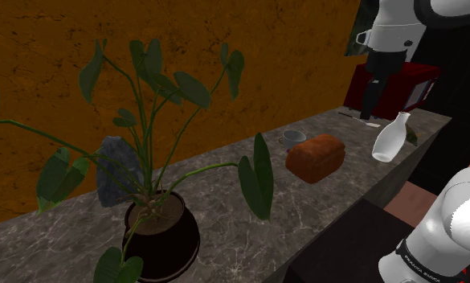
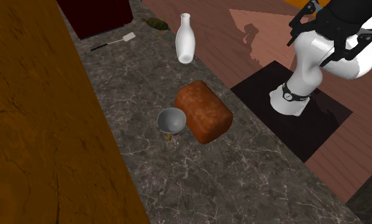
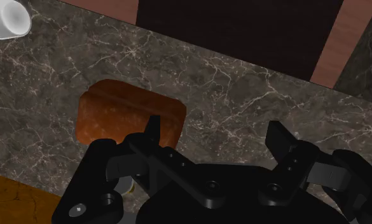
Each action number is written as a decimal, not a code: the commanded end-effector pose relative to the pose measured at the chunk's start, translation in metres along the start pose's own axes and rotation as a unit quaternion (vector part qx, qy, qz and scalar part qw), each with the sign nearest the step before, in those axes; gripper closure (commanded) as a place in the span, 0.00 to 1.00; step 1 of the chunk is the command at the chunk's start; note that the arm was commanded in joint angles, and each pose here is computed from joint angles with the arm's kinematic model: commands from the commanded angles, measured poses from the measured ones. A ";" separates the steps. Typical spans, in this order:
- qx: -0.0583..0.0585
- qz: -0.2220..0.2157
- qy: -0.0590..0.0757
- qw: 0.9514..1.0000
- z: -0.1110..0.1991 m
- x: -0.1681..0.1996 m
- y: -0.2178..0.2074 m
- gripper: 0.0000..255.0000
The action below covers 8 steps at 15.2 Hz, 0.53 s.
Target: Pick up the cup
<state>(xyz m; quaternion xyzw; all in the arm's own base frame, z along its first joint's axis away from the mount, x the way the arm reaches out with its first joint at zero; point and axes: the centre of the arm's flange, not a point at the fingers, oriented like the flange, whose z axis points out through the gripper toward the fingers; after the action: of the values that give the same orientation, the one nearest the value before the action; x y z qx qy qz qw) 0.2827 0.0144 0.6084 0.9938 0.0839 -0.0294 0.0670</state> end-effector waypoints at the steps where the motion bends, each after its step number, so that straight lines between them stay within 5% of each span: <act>1: 0.000 0.000 0.000 1.000 0.000 0.000 0.000 0.00; 8: -0.026 0.005 -0.005 1.000 0.061 0.066 0.019 0.00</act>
<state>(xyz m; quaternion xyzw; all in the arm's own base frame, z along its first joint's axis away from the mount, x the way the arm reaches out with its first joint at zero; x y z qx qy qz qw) 0.3404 0.0009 0.5564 0.9922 0.0795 -0.0324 0.0899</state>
